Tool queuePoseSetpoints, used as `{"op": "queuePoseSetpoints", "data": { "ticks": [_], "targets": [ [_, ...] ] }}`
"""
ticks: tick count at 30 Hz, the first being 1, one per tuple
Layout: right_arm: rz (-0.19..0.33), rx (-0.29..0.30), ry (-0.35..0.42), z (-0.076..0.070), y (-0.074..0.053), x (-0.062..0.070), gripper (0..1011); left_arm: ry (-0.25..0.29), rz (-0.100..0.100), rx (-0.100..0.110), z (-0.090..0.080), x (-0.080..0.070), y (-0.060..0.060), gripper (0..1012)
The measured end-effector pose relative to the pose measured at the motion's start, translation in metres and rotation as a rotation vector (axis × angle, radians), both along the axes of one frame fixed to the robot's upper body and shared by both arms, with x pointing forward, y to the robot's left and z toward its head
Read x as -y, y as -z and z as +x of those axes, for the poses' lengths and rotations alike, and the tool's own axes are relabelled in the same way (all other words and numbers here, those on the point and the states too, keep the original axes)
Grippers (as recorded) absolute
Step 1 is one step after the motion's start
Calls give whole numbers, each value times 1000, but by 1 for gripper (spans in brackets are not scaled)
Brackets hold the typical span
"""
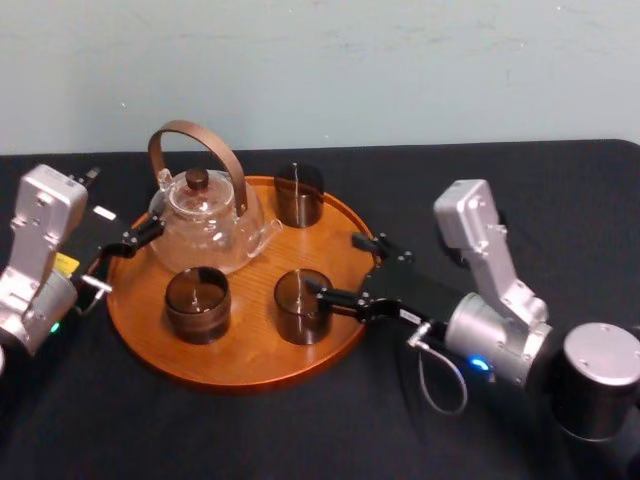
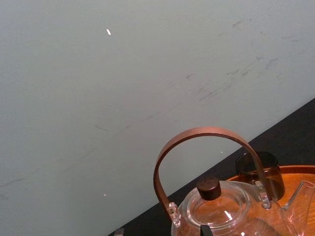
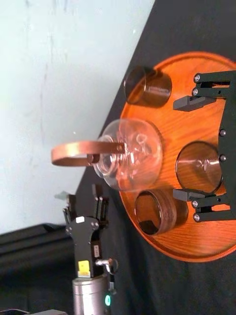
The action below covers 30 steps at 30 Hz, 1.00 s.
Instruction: Pick up the glass from the table and place it on the tray.
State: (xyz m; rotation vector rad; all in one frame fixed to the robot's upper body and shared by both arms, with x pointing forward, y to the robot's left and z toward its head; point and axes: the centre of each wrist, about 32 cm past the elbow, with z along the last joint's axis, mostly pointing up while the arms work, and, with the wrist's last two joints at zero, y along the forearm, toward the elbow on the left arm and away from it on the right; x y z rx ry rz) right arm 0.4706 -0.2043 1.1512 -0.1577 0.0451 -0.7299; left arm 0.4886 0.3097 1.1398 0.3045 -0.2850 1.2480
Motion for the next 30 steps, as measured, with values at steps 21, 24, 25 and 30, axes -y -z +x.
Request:
{"op": "queuePoseSetpoints", "data": {
  "ticks": [21, 24, 25, 30],
  "targets": [
    [32, -48, 180, -43, 18, 66, 1002, 0, 0, 0, 0, 0, 0, 1001],
    [38, -61, 212, -43, 21, 76, 1002, 0, 0, 0, 0, 0, 0, 1001],
    [40, -64, 220, -43, 21, 78, 1002, 0, 0, 0, 0, 0, 0, 1001],
    [47, -71, 274, -42, 23, 92, 1002, 0, 0, 0, 0, 0, 0, 1001]
  ]
}}
